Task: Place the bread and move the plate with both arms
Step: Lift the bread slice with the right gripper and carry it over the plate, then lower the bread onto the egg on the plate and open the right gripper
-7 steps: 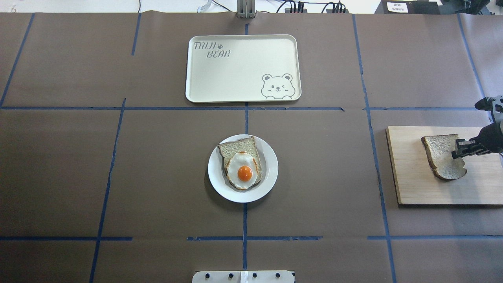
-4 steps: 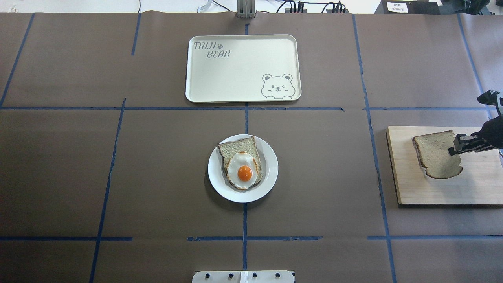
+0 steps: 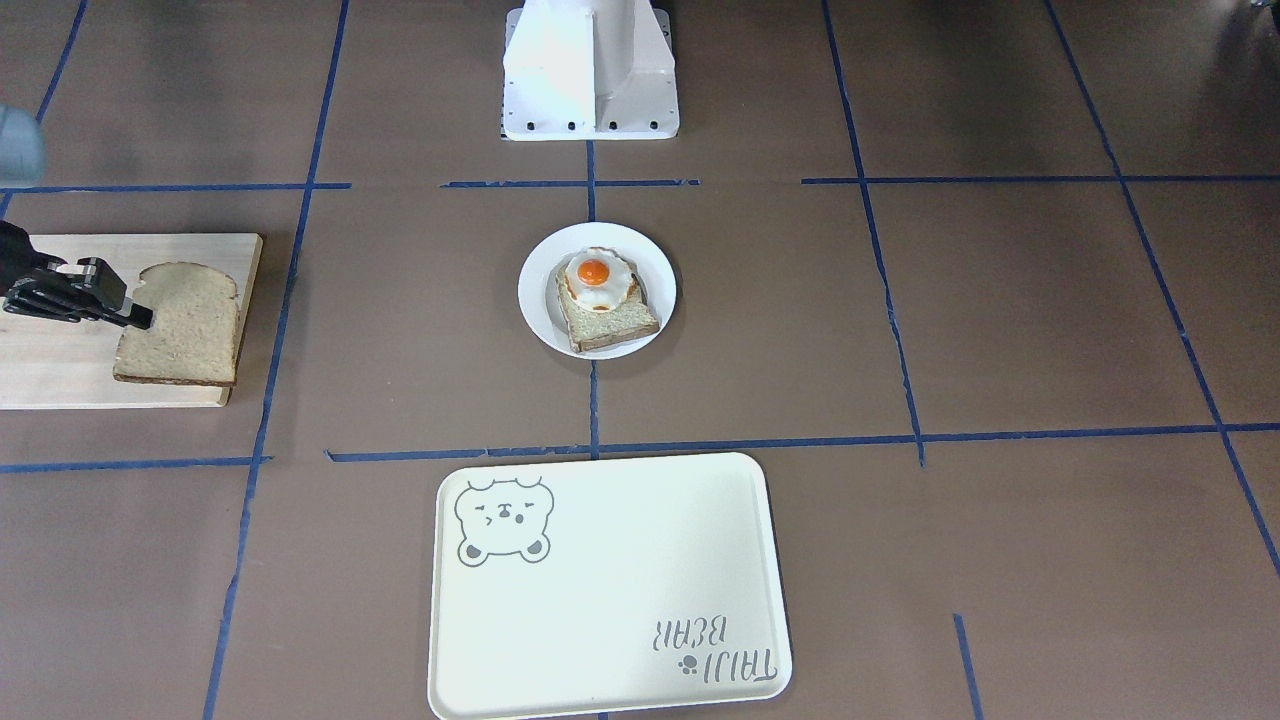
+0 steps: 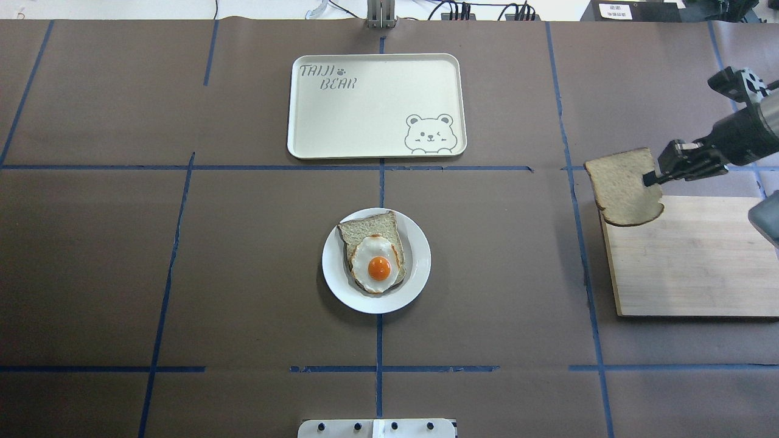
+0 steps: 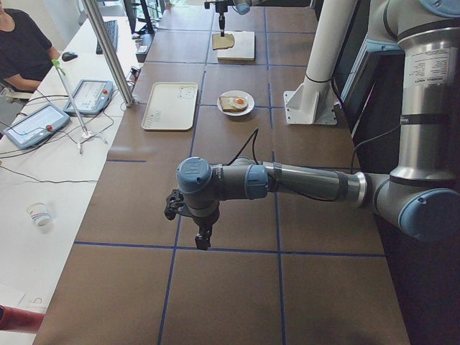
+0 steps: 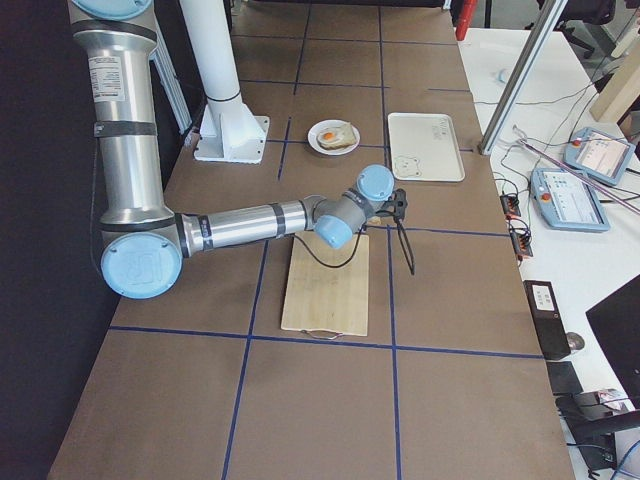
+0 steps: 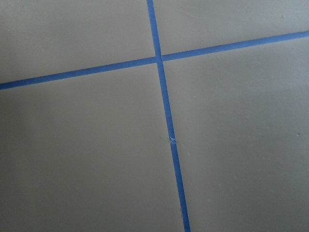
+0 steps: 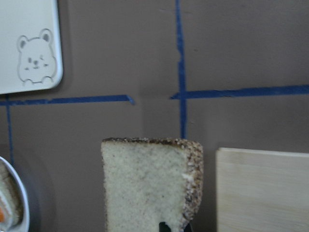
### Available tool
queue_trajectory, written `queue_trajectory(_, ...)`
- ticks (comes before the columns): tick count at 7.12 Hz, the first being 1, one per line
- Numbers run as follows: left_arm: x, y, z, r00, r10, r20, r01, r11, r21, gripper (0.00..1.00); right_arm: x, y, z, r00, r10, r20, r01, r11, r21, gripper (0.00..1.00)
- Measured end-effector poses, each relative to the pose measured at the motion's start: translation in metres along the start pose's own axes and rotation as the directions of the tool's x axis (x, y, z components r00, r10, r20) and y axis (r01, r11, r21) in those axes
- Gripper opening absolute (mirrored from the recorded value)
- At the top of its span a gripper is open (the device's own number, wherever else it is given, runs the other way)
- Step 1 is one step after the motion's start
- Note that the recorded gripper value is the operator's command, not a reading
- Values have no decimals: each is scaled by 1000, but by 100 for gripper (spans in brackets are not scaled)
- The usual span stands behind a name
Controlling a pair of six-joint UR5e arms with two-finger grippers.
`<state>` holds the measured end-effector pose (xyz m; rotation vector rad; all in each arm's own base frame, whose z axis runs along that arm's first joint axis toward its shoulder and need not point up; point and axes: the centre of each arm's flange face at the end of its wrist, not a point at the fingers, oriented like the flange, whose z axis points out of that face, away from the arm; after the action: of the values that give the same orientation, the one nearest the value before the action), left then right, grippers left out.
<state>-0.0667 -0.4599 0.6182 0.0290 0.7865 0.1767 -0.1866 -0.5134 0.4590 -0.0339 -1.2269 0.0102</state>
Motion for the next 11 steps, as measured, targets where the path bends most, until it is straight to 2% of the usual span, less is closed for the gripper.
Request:
queue_trajectory(2, -1, 1, 1, 1000, -9, -1, 9, 1000, -3, 100, -103, -22, 10, 997, -8, 76, 9, 1000, -9, 0)
queue_trajectory(3, -1, 0, 1, 1000, -23, -1, 23, 1000, -3, 100, -154, -17, 30, 994, -3, 106, 3, 1000, 3, 0)
queue_trajectory(6, -1, -1, 1, 999, -44, -1, 44, 999, -2, 100, -261, 50, 136, 972, 36, 233, -60, 993, 97, 0)
queue_trajectory(8, -3, 0, 3, 999, -50, -2, 50, 999, -6, 100, -305, 94, 193, 963, 35, 269, -79, 985, 155, 0)
queue_trajectory(9, -4, 0, 4, 999, -52, -3, 52, 999, -8, 100, -316, 111, 215, 962, 36, 271, -85, 982, 169, 0)
queue_trajectory(11, -5, -1, 5, 999, -53, -4, 53, 999, -9, 100, -314, 121, 246, 970, 43, 241, -86, 981, 172, 0)
